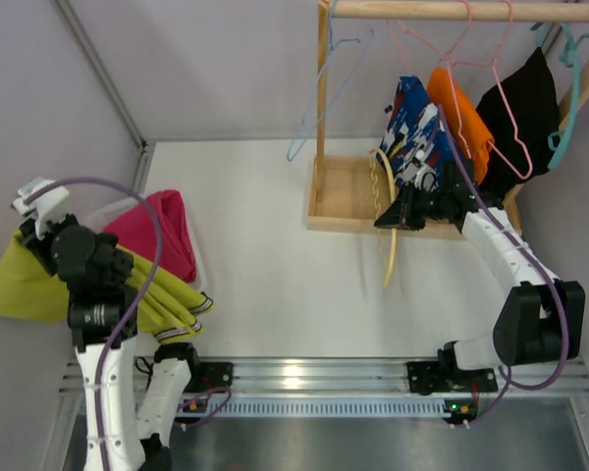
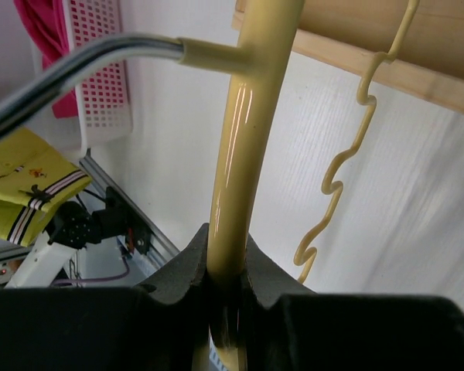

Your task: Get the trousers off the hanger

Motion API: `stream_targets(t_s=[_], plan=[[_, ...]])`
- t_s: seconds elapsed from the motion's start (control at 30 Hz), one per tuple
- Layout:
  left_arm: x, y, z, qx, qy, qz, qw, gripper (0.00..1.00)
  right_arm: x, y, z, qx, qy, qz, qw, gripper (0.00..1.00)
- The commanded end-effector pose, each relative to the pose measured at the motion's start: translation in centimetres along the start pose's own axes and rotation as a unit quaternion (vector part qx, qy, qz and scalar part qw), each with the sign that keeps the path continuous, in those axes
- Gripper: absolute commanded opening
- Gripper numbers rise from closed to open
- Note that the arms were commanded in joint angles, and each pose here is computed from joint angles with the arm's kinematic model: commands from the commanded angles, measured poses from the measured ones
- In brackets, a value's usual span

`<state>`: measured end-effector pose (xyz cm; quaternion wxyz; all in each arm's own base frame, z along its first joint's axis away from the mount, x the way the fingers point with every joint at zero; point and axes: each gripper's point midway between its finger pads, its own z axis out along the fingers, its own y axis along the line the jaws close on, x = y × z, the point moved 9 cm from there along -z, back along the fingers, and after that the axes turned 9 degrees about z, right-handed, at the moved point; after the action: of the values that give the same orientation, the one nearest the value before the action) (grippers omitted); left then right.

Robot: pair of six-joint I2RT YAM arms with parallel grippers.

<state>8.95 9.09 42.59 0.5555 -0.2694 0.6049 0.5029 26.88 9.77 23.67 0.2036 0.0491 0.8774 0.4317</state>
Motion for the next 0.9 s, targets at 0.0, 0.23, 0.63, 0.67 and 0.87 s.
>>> stream_targets(t_s=[0.0, 0.23, 0.63, 0.67, 0.87], plan=[[-0.4, -3.1, 1.9, -0.028, 0.007, -0.005, 1.0, 0.0, -1.9, 2.2, -0.7, -0.026, -0.023, -0.048, 0.998, 0.0], [0.5, -12.2, 6.5, -0.027, 0.002, 0.027, 0.999, 0.0, -3.0, 2.8, -0.7, -0.03, -0.023, -0.06, 0.997, 0.0], [7.7, -23.7, 10.5, 0.1, 0.022, 0.085, 0.991, 0.0, -3.8, 5.5, -2.3, -0.055, -0.03, -0.076, 0.995, 0.0], [8.3, -24.6, 10.3, 0.14, 0.016, 0.097, 0.985, 0.0, -3.7, 5.8, -2.4, -0.058, -0.031, -0.078, 0.995, 0.0], [13.1, -27.1, 9.2, 0.241, 0.083, 0.186, 0.949, 0.03, -2.7, 8.7, -4.3, -0.081, -0.049, -0.097, 0.991, 0.0]])
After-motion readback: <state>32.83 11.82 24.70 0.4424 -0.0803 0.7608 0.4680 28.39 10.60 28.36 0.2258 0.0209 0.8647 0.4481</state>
